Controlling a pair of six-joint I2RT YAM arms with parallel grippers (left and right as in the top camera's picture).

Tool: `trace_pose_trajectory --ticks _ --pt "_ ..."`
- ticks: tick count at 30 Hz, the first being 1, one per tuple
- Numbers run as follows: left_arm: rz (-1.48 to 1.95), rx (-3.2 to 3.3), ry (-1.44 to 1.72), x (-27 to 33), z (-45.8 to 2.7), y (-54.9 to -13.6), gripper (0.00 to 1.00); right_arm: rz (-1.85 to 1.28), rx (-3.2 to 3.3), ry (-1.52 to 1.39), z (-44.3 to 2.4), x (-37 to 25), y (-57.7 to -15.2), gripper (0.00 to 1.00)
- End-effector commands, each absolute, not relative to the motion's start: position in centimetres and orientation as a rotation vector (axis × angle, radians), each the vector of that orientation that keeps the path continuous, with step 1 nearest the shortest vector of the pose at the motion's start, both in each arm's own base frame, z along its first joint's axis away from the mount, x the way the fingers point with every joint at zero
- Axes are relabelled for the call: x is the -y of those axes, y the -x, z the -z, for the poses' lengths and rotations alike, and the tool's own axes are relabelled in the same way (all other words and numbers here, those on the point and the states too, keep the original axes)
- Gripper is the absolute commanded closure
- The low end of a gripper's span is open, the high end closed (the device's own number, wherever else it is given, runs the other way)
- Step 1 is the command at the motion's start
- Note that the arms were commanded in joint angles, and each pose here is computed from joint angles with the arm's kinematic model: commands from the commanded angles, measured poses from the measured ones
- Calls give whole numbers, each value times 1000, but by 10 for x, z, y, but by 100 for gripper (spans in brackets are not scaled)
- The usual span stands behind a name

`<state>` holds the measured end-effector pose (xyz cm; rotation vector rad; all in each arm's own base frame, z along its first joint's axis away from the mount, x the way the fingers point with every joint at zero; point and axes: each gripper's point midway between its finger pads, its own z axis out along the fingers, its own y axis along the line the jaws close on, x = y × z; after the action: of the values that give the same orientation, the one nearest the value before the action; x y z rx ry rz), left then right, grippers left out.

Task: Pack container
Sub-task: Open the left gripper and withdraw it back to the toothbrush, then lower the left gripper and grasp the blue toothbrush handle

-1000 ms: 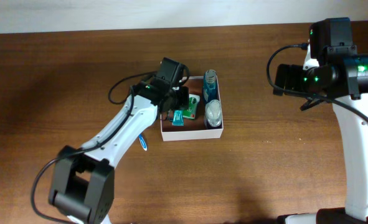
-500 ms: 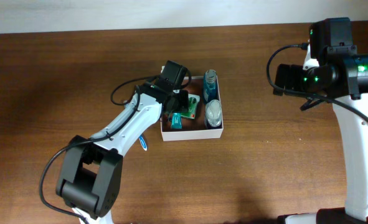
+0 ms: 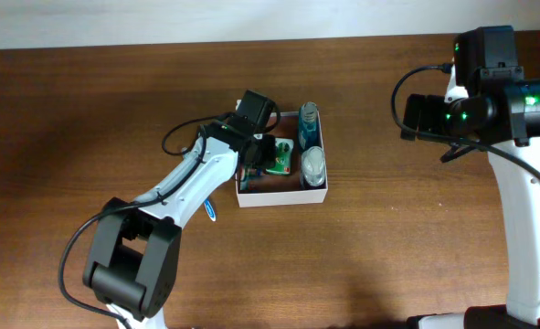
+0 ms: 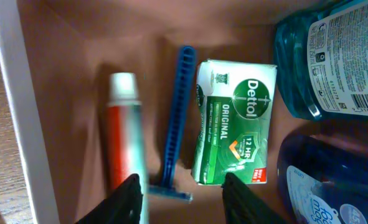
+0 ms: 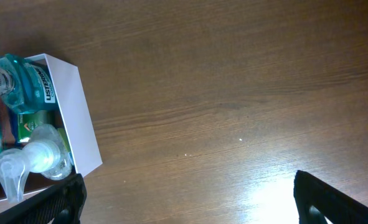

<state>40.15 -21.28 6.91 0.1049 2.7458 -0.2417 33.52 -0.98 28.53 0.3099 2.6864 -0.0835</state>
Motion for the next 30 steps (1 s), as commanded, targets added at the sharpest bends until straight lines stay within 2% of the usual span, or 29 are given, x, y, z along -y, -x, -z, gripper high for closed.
trace_pose_trajectory --ticks 1,7,9,13,14,15,16,17,20,25,30 --pt "251 -2707 -102 218 -87 -413 56 100 -2657 -328 -293 15 -334 2" --pt "271 -2616 -169 221 -160 -421 57 100 -2657 -328 -293 15 -334 2" --pt "202 -2576 -150 205 -187 -422 58 100 -2657 -328 -293 15 -334 2" --pt "42 -2593 -61 162 -193 -419 58 100 -2657 -328 -293 15 -334 2" --pt "5 -2630 -28 146 -188 -416 54 100 -2657 -328 -293 15 -334 2" --pt "-13 -2653 -8 137 -185 -414 42 100 -2657 -328 -293 15 -334 2" --pt "-35 -2681 19 125 -180 -412 16 100 -2657 -328 -293 15 -334 2" --pt "-55 -2710 50 113 -174 -409 1 100 -2657 -328 -293 15 -334 2" --pt "-54 -2771 121 90 -159 -404 1 100 -2657 -328 -293 15 -334 2" --pt "-22 -2836 427 59 -114 -390 1 100 -2657 -328 -293 15 -334 2" --pt "28 -2867 423 65 -82 -382 3 100 -2657 -328 -293 15 -334 2"
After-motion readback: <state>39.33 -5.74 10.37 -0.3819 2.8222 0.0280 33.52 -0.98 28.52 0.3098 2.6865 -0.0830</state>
